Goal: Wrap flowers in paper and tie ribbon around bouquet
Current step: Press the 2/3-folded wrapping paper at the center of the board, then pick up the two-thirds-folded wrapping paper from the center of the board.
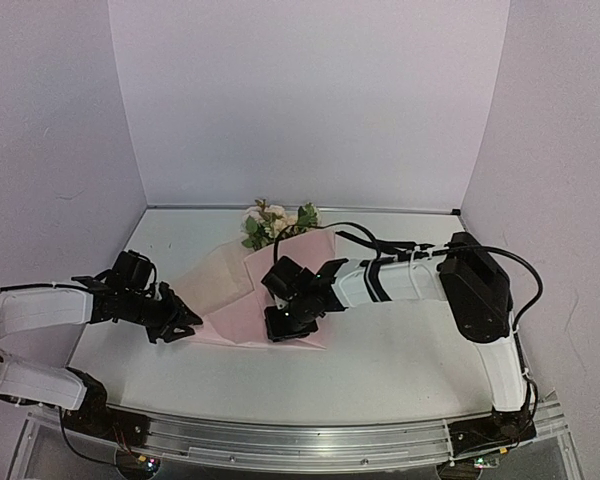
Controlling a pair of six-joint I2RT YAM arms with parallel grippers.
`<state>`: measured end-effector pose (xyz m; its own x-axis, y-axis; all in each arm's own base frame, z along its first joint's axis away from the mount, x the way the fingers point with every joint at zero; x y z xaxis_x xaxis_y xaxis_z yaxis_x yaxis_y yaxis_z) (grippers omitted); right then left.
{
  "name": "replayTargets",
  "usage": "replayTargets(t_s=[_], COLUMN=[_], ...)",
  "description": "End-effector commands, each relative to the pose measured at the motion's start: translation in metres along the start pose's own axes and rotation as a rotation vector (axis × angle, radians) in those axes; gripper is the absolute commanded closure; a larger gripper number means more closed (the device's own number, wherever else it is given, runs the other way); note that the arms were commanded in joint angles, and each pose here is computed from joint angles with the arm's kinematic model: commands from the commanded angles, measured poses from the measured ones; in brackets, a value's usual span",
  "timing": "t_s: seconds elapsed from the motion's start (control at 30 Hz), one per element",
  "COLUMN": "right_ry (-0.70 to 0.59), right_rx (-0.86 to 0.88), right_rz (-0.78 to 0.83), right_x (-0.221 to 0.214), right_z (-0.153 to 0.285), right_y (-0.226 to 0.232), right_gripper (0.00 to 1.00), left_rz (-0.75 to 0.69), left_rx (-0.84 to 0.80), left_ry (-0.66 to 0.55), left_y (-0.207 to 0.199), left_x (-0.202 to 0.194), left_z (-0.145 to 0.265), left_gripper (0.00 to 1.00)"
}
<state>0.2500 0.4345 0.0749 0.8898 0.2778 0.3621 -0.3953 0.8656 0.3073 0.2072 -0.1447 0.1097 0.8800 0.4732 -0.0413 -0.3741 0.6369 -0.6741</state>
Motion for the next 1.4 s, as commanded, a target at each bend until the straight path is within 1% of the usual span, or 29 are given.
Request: replayTargets(t_s=[0.0, 0.07, 0.2, 0.33, 0.57, 0.8, 0.97, 1.07, 1.17, 1.27, 1.37], right_ry=[-0.014, -0.014, -0.02, -0.01, 0.011, 0.033, 0.057, 0.087, 0.1, 0.108, 0.115], right_rx=[0.005, 0.015, 0.029, 0.031, 0.031, -0.009, -0.058, -0.087, -0.116, -0.137, -0.147], right_rz=[0.013, 0.011, 0.015, 0.021, 0.057, 0.128, 0.163, 0.165, 0.164, 0.162, 0.165], right_x=[0.009, 0.01, 0.013, 0.011, 0.005, -0.003, -0.012, -0.018, -0.022, -0.024, -0.026], right_z=[0.005, 0.007, 0.011, 0.008, -0.002, -0.012, -0.022, -0.03, -0.034, -0.037, -0.038], right_y=[0.009, 0.011, 0.018, 0.021, 0.032, 0.04, 0.038, 0.033, 0.028, 0.025, 0.024], right_gripper=[0.68, 0.68, 0.67, 0.67, 0.65, 0.58, 0.56, 0.56, 0.56, 0.55, 0.55], left_rz=[-0.122, -0.143, -0.138, -0.113, -0.055, -0.025, -0.024, -0.058, -0.07, -0.038, 0.01], left_rx=[-0.211, -0.211, -0.186, -0.122, -0.001, 0.061, 0.082, 0.077, 0.087, 0.128, 0.171], left_ry=[-0.005, 0.023, 0.066, 0.056, 0.037, 0.046, 0.041, 0.012, -0.027, -0.055, -0.082], left_y=[-0.057, -0.063, -0.057, -0.041, -0.012, 0.008, 0.008, -0.005, -0.012, -0.001, 0.016], left_x=[0.006, 0.004, 0.002, 0.005, 0.007, 0.005, 0.006, 0.009, 0.007, 0.003, 0.0], left_z=[0.0, -0.011, -0.035, -0.05, -0.064, -0.071, -0.065, -0.051, -0.03, -0.014, -0.007], left_gripper=[0.7, 0.73, 0.75, 0.77, 0.78, 0.77, 0.76, 0.7, 0.67, 0.65, 0.63])
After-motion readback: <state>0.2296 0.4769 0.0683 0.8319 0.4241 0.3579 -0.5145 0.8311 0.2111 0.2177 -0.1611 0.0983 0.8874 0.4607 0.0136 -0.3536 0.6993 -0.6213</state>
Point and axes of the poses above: each gripper's point midway between its finger pads, its own z axis back along the fingers, its own y axis along the line the jaws close on, x = y × z, the point moved 6 cm from there along z, back along the fingers, and after that the axes turned 1 degree about -z, right-handed, at the moved point
